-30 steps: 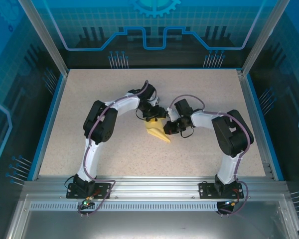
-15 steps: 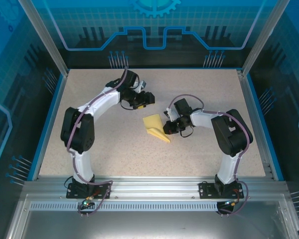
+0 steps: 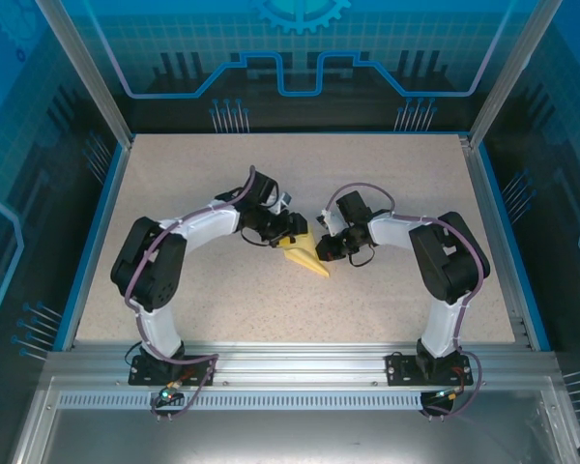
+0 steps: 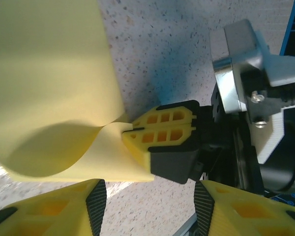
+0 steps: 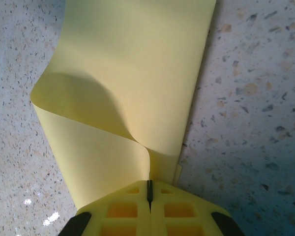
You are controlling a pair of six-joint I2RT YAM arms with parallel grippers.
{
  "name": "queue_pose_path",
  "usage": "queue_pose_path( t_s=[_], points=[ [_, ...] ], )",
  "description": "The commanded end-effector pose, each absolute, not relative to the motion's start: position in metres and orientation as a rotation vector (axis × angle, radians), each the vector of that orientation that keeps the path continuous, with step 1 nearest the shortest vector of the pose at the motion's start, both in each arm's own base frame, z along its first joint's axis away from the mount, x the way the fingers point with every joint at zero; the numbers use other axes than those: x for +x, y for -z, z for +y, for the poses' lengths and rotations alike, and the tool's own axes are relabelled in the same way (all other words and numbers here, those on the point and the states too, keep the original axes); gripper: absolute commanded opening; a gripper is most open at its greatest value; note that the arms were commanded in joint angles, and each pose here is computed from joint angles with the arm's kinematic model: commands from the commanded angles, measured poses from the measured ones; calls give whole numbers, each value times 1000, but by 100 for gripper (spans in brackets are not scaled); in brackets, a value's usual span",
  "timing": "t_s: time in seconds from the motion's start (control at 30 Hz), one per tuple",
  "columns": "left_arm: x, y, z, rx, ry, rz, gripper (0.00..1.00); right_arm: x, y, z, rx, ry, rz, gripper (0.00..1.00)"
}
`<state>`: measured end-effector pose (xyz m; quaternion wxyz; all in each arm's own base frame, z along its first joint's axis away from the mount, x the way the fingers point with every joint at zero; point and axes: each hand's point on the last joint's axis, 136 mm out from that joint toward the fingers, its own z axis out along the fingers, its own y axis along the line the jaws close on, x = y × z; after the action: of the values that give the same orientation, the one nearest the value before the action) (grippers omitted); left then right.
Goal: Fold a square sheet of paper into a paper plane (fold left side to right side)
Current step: Third fold the triangle at the center of the table.
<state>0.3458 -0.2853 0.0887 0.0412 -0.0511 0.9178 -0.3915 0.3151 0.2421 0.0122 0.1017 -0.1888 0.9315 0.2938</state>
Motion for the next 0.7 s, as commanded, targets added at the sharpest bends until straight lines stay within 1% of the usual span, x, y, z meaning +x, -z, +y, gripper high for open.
queue_pose_path(
  t_s=[0.0,0.13,0.3,0.67],
  points=[
    [350,-84,-303,-184,1271,2817,53,292,13,235,-589,-803,2873,0],
    [348,-72,-311,-188,1234,2861,53,292,13,235,-593,-799,2876,0],
    [344,-54,-308,-250,1209,2890,52,292,13,235,-595,-798,2874,0],
    [328,-26,-297,-276,1116,2974,51,292,15,235,-602,-791,2879,0]
  ],
)
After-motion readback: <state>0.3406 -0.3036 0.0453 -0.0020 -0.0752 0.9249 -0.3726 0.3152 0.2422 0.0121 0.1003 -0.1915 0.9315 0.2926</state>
